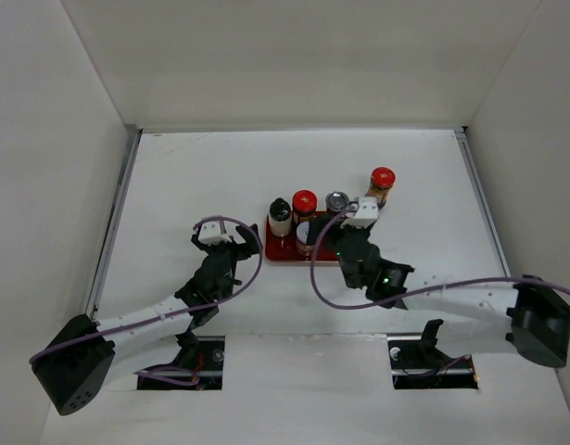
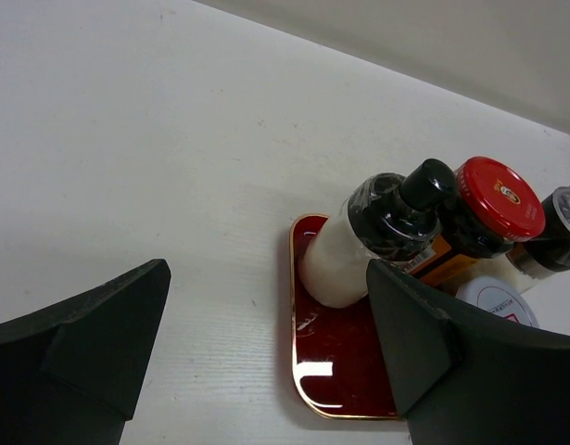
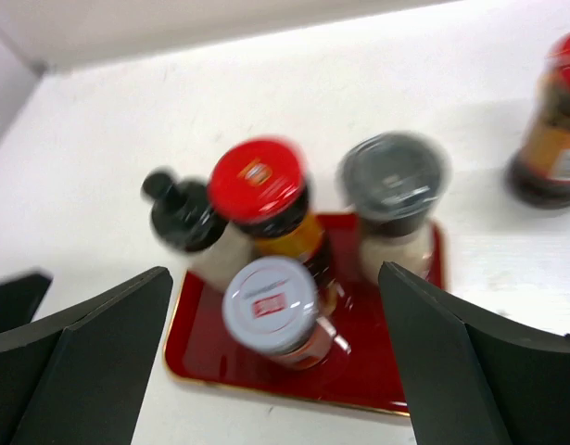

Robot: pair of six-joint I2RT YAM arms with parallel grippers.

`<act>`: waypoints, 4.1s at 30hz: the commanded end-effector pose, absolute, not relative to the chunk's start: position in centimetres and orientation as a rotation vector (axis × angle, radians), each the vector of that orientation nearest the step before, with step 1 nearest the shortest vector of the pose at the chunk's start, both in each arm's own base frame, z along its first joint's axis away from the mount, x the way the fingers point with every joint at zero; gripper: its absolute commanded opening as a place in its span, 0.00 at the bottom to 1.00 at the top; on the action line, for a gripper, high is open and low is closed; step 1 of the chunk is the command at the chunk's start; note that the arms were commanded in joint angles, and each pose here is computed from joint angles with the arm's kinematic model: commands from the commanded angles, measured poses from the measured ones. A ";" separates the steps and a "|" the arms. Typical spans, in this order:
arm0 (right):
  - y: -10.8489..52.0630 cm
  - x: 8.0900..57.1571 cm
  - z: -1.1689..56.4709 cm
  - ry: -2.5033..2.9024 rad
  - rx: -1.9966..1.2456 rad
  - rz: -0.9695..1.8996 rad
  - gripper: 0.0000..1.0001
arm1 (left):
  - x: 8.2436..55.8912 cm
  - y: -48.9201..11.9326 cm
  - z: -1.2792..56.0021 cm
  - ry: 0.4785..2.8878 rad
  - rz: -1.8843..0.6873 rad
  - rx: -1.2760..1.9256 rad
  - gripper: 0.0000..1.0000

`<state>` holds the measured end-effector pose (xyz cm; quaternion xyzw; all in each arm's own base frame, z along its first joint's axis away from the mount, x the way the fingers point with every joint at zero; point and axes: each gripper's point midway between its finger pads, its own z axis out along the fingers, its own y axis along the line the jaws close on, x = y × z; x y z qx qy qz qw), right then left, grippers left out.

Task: Organize the condiment bottles

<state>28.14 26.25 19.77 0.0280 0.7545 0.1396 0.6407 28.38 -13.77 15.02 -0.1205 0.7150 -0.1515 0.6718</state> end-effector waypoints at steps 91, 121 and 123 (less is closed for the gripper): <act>21.2 32.4 19.6 1.771 0.155 0.255 0.59 | 29.4 -12.2 16.3 1.531 -0.333 -0.380 1.00; 10.1 32.9 19.6 1.668 0.462 0.120 1.00 | 30.2 -15.5 17.3 1.788 -0.264 -0.313 1.00; 9.4 33.0 18.1 1.675 0.496 0.117 1.00 | 30.4 -15.8 18.2 1.776 -0.275 -0.312 1.00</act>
